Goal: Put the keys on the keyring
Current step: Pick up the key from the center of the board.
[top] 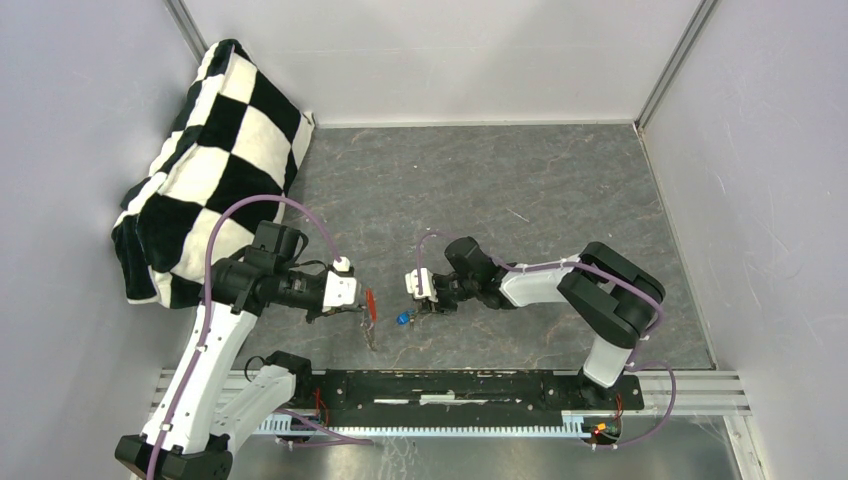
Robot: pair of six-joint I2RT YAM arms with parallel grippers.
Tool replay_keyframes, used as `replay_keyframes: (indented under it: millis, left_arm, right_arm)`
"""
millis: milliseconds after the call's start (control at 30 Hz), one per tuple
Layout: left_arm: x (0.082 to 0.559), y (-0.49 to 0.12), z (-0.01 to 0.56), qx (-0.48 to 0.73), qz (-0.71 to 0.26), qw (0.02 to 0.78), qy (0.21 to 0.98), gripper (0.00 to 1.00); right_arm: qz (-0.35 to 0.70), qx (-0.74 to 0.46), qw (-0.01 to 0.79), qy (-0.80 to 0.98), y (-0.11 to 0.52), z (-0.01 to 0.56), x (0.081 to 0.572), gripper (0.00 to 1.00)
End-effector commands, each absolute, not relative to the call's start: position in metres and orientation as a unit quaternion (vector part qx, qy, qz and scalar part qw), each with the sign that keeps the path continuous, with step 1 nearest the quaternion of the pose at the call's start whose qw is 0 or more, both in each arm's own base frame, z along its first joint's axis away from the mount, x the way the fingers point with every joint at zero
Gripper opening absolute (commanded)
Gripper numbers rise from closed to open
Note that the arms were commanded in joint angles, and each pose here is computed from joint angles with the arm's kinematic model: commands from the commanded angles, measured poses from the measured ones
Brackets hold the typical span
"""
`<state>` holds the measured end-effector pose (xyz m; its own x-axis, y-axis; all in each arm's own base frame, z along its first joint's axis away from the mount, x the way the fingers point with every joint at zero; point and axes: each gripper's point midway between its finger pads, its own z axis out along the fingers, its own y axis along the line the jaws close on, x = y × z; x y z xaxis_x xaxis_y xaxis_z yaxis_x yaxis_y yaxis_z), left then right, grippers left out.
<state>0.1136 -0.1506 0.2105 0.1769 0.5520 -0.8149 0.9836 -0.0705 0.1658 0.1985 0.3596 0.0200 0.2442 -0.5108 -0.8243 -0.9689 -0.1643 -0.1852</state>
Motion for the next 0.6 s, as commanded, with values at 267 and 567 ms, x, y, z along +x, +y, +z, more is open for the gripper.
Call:
replay_keyframes:
  millis: [267, 567]
  left_arm:
    - [0.113, -0.156, 0.228, 0.685, -0.290, 0.399, 0.536, 0.02]
    - [0.110, -0.156, 0.226, 0.687, -0.290, 0.399, 0.533, 0.02]
  right_arm:
    - [0.317, -0.713, 0.326, 0.534, 0.358, 0.006, 0.199, 0.16]
    - [0.341, -0.702, 0.327, 0.533, 0.360, 0.018, 0.190, 0.01]
